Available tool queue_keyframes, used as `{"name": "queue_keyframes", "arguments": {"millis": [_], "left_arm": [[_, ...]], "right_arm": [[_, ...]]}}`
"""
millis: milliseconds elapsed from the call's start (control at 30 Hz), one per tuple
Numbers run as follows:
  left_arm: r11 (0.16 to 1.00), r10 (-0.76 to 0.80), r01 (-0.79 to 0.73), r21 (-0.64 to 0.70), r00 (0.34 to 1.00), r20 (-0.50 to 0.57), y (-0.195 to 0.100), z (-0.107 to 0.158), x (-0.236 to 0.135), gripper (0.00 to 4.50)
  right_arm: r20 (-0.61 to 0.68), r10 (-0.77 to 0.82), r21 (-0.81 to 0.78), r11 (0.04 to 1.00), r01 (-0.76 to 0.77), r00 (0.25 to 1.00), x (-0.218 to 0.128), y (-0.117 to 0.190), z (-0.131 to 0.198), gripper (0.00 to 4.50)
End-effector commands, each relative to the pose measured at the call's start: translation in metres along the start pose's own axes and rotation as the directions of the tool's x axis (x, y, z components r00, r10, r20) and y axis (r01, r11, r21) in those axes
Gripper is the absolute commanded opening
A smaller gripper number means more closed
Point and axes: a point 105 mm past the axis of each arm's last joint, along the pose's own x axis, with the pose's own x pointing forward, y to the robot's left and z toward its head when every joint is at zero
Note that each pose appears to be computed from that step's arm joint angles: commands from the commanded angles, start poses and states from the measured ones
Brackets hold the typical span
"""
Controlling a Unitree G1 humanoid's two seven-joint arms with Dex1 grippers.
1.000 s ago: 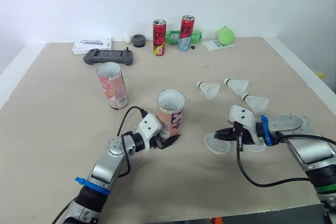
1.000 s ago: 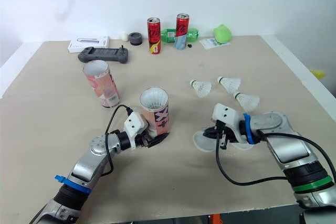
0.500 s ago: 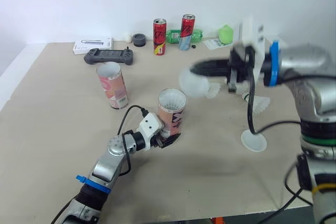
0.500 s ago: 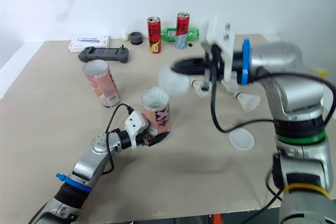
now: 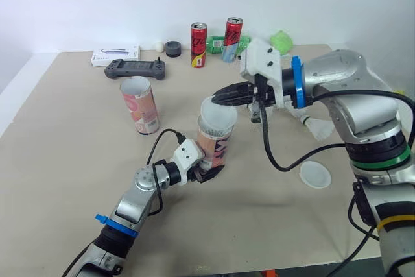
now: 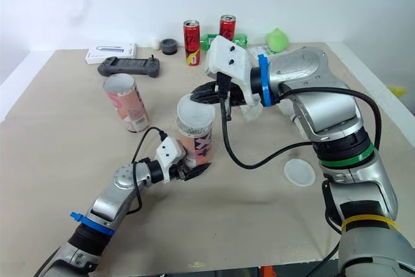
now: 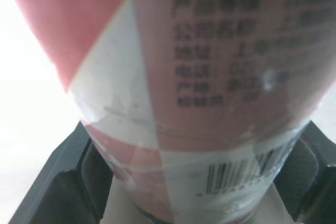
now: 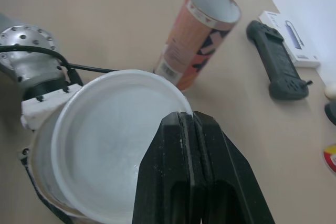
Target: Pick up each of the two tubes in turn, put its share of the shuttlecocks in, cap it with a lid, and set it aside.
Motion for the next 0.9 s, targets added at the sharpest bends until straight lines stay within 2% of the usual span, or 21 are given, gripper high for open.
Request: {"name": "queue_keyframes", "arguments": {"millis": [33, 267, 900], "left_arm": [[1.000, 0.007, -0.007, 0.001, 1.000, -0.026, -0.001, -0.007, -0.002, 3.74], [1.000, 0.008, -0.008, 0.003, 1.000, -0.028, 0.000, -0.007, -0.001, 3.74], [1.000, 0.004, -0.004, 0.001, 1.000, -0.024, -0.001, -0.005, 0.000, 3.74]], "right_arm": [[-0.002, 0.008, -0.073, 0.997, -0.008, 1.000, 0.000, 0.002, 0.012, 0.03], [-0.060, 0.055, -0.125, 0.990, -0.062, 0.997, 0.006, 0.011, 0.008, 0.03], [-0.132, -0.006, -0.264, 0.964, -0.029, 0.991, -0.004, 0.000, 0.015, 0.03]]}}
